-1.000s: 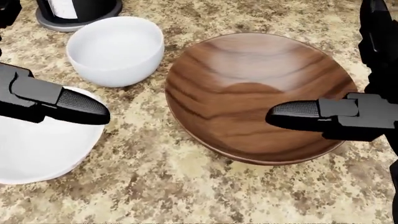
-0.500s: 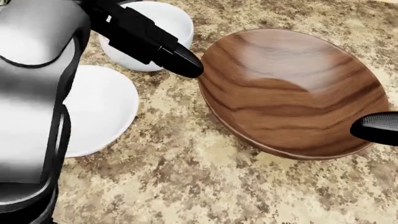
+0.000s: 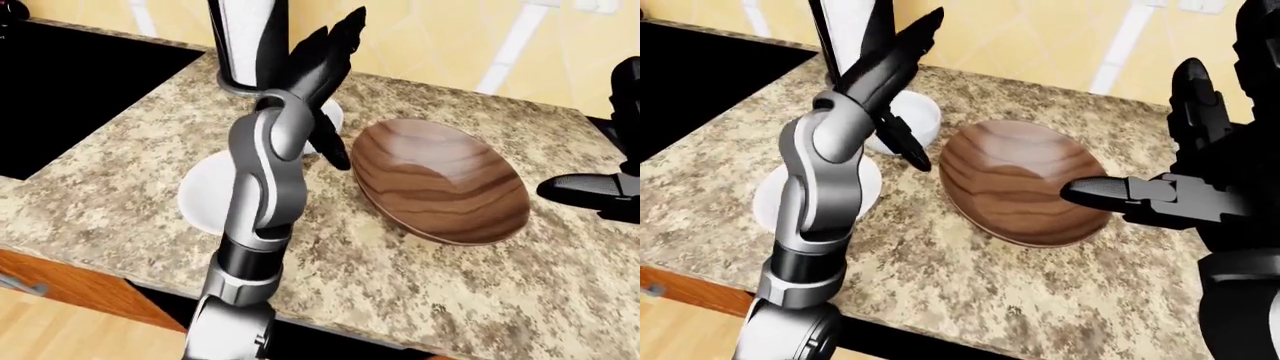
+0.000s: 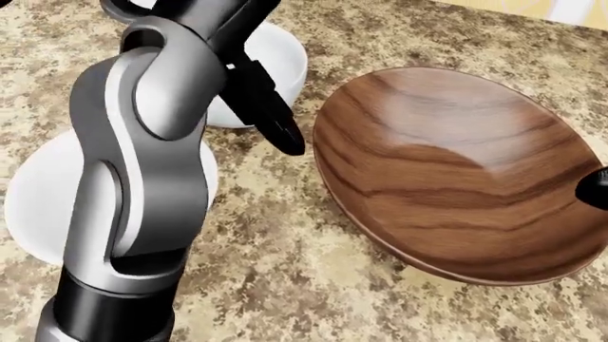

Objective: Stack the bowls from largest to smallest.

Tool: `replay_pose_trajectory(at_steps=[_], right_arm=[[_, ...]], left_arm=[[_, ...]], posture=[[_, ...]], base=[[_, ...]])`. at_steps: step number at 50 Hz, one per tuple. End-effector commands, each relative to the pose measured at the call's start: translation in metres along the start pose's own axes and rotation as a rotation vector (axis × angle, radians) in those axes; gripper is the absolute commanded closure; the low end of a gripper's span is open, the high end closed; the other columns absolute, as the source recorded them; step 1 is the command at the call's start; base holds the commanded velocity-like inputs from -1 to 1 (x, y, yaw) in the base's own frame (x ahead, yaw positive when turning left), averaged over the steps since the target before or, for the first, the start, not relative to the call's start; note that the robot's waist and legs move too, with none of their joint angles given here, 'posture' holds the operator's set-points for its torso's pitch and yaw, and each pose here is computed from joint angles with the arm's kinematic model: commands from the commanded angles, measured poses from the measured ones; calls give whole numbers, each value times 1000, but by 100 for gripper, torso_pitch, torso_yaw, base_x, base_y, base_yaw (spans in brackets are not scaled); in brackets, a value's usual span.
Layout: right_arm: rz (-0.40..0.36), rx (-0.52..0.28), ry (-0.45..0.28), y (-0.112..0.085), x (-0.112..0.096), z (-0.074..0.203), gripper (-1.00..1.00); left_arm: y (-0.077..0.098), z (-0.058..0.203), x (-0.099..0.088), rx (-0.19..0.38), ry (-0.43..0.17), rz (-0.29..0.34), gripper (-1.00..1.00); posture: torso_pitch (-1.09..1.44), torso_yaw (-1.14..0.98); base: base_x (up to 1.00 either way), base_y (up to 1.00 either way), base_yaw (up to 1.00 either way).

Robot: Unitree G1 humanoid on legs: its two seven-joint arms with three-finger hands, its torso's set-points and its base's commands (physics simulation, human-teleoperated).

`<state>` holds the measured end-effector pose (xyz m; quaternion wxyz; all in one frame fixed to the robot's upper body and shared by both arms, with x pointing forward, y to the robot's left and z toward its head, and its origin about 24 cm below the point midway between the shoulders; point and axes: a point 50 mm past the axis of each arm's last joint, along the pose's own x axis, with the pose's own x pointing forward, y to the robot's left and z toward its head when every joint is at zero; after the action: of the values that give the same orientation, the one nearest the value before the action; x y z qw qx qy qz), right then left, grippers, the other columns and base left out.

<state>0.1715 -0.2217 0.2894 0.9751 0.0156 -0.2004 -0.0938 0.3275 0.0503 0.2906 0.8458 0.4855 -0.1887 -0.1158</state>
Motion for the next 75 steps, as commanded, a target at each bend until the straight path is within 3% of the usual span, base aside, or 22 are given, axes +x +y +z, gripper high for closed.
replay_pose_trajectory(at_steps=[1,2,6,13,22,30,38,48,53,56,66,75], right_arm=[[-23,3,-59,-4,-1,9,-100],[-24,4,-58,-4,0,8,-100],[-25,5,-58,-5,0,6,-100],[-29,3,-56,-5,0,5,-100],[-38,6,-49,-9,-3,0,-100],[-45,9,-43,-11,-4,-5,-100],[-50,14,-39,-14,-6,-12,-100],[-50,16,-35,-14,-6,-16,-100],[-52,15,-36,-14,-6,-15,-100],[-53,17,-37,-15,-6,-15,-100],[-53,26,-43,-16,-6,-10,-100],[-56,31,-38,-17,-8,-14,-100]], left_arm=[[10,11,-1,72,-39,78,-100],[7,10,0,111,-32,80,-100],[-2,2,3,176,-1,69,-100],[-22,-10,12,205,62,55,-100],[-33,-20,24,200,165,45,-100],[-43,-23,36,167,236,-17,-100],[-44,-34,45,170,295,-18,-78],[-36,-41,58,177,326,1,-52],[-37,-43,64,175,333,4,-48],[-46,-45,65,189,338,3,-46],[-47,-58,67,285,365,23,-36],[-58,-68,64,301,396,-9,-16]], posture=[[0,0],[0,0],[0,0],[0,0],[0,0],[0,0],[0,0],[0,0],[0,0],[0,0],[0,0],[0,0]], base=[[0,0,0],[0,0,0],[0,0,0],[0,0,0],[0,0,0],[0,0,0],[0,0,0],[0,0,0],[0,0,0],[0,0,0],[0,0,0],[0,0,0]])
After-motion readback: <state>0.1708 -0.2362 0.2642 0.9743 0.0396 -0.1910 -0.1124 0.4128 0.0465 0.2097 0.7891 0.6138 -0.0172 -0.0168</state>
